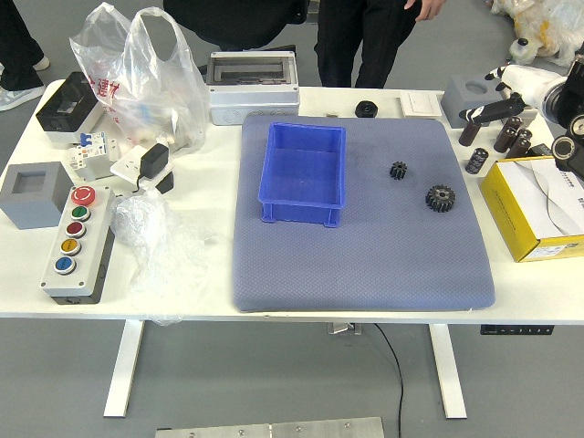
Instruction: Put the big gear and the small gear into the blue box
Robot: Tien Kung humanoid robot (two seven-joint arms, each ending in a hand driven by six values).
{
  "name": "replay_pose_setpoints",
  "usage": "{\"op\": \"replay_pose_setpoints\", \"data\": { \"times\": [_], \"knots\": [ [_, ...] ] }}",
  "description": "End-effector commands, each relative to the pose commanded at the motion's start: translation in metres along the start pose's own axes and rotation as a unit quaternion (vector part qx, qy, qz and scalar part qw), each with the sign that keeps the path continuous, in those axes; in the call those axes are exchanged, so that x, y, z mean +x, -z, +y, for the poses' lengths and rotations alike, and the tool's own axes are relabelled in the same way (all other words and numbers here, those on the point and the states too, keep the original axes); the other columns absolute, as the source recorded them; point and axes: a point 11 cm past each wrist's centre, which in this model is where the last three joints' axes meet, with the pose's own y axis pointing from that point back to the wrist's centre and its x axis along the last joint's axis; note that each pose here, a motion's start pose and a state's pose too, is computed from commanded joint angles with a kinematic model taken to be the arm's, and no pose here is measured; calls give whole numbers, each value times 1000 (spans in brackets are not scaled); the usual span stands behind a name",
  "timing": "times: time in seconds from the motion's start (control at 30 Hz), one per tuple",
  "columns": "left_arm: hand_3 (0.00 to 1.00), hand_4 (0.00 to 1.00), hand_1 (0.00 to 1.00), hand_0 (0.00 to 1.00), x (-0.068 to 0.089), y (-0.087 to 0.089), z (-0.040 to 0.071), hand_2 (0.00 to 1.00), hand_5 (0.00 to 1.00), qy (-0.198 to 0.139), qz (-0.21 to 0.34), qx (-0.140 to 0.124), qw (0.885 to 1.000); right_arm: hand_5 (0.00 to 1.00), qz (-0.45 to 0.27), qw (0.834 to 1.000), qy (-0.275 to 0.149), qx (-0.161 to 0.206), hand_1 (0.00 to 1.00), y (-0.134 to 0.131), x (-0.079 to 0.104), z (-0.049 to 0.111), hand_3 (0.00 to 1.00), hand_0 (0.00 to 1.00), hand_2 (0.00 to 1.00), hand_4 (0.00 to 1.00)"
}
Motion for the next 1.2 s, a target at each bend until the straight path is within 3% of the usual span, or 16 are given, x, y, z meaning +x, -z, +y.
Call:
{"op": "replay_pose_setpoints", "data": {
  "times": [0.07, 0.43, 0.47, 0.6, 0.63, 0.83, 0.87, 1.2],
  "knots": [
    [890, 675, 892, 902, 0, 0, 0, 902, 359, 0, 0, 0, 1000, 507, 0, 1000, 1, 0, 697, 0, -1, 0, 910, 692, 823, 842],
    [890, 675, 893, 902, 0, 0, 0, 902, 359, 0, -2, 1, 1000, 477, 4, 1000, 24, 5, 691, 7, -17, -4, 910, 684, 817, 845],
    [889, 675, 893, 902, 0, 0, 0, 902, 359, 0, -3, 1, 1000, 427, 5, 1000, 27, 5, 677, 8, -20, -5, 885, 668, 809, 851],
    [889, 675, 893, 902, 0, -1, 0, 902, 359, 1, -3, 0, 1000, 427, 5, 999, 35, 7, 677, 10, -26, -6, 885, 668, 809, 851],
    [890, 676, 893, 902, -1, -1, 0, 901, 360, 1, -3, 0, 1000, 376, 5, 999, 38, 7, 660, 11, -27, -7, 858, 647, 796, 855],
    [890, 676, 893, 902, -2, 0, 0, 901, 360, 2, -4, 1, 1000, 376, 5, 999, 50, 9, 660, 12, -37, -9, 858, 647, 796, 855],
    [887, 675, 893, 902, -2, 0, -1, 902, 360, 2, -5, 1, 1000, 306, 5, 999, 53, 10, 642, 13, -38, -9, 866, 631, 793, 840],
    [884, 675, 893, 902, -4, -2, -1, 900, 359, 4, -7, 0, 1000, 265, 4, 997, 76, 17, 614, 15, -53, -13, 886, 621, 788, 837]
  ]
}}
